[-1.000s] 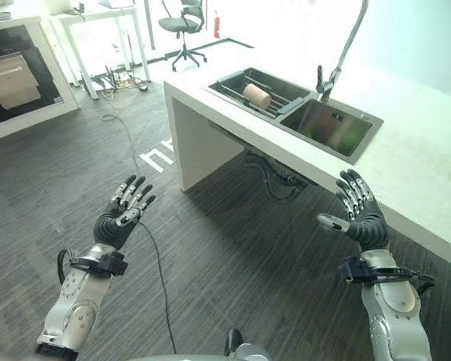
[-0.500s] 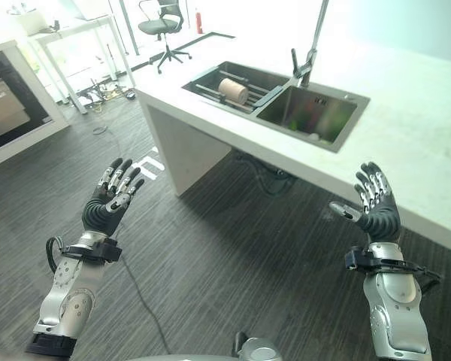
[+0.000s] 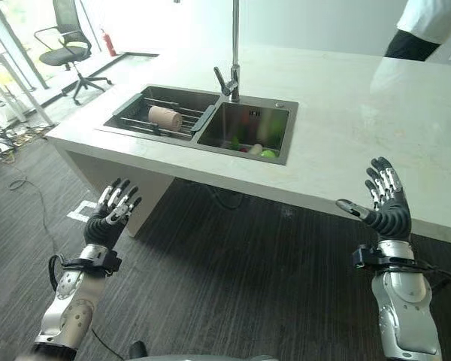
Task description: Place the dishes in the dishwasher.
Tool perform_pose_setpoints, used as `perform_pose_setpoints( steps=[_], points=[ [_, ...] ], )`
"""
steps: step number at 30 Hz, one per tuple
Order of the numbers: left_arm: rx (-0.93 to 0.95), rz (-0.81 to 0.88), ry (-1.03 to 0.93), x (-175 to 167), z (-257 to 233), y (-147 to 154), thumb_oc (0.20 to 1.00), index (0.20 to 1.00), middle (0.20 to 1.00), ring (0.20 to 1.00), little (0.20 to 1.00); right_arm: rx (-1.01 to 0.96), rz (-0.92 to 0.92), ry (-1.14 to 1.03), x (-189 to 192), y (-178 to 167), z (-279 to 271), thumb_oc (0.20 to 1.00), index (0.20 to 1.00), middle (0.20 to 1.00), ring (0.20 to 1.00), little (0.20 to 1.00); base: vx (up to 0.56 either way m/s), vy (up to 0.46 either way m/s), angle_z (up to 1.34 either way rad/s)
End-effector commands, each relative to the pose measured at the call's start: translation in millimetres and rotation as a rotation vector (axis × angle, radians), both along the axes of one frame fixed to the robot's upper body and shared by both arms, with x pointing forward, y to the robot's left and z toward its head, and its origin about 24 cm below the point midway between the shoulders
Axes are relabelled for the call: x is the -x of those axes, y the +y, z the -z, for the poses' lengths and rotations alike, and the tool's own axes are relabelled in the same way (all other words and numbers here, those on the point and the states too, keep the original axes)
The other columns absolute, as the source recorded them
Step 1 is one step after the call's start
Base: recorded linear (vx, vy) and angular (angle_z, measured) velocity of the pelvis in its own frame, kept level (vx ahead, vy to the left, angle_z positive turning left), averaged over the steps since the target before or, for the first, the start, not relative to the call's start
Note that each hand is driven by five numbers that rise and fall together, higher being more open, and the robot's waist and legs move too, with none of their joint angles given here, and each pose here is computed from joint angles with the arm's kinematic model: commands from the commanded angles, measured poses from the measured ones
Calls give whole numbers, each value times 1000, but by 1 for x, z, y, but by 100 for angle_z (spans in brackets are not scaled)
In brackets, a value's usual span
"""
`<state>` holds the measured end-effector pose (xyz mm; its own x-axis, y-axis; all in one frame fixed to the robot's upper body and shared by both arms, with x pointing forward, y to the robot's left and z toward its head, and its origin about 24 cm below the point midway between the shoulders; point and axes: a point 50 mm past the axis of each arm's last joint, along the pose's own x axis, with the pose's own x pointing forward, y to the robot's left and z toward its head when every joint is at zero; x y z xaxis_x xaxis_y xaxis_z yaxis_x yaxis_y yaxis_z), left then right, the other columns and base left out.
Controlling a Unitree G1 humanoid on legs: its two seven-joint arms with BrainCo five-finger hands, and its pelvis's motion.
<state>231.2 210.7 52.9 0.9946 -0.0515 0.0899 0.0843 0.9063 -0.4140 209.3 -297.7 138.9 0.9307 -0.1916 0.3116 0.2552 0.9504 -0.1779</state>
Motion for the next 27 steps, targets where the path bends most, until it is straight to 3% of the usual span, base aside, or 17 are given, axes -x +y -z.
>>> perform_pose_setpoints(
  steps=[1,9,14,22,27],
  points=[
    [15,-29,-226,2,-40,15,1000,1000,1000,1000,1000,14,-80,-130,-5,5,-33,1000,1000,1000,1000,1000,404,625,-85],
    [-40,45,-260,-15,-55,3,1000,1000,1000,1000,1000,-35,-73,-131,3,15,-18,1000,1000,1000,1000,1000,299,459,5],
    [-39,45,-272,-16,-62,1,1000,1000,1000,1000,1000,-33,-89,-112,-3,20,-15,1000,1000,1000,1000,1000,197,196,-51],
    [-30,44,-269,-15,-62,-9,1000,1000,1000,1000,1000,-21,-123,-130,-14,32,-20,1000,1000,1000,1000,1000,128,-12,-22],
    [24,53,-235,-14,-58,0,1000,1000,1000,1000,1000,-43,-136,-149,-11,38,-12,1000,1000,1000,1000,1000,154,-245,-8]
  ],
)
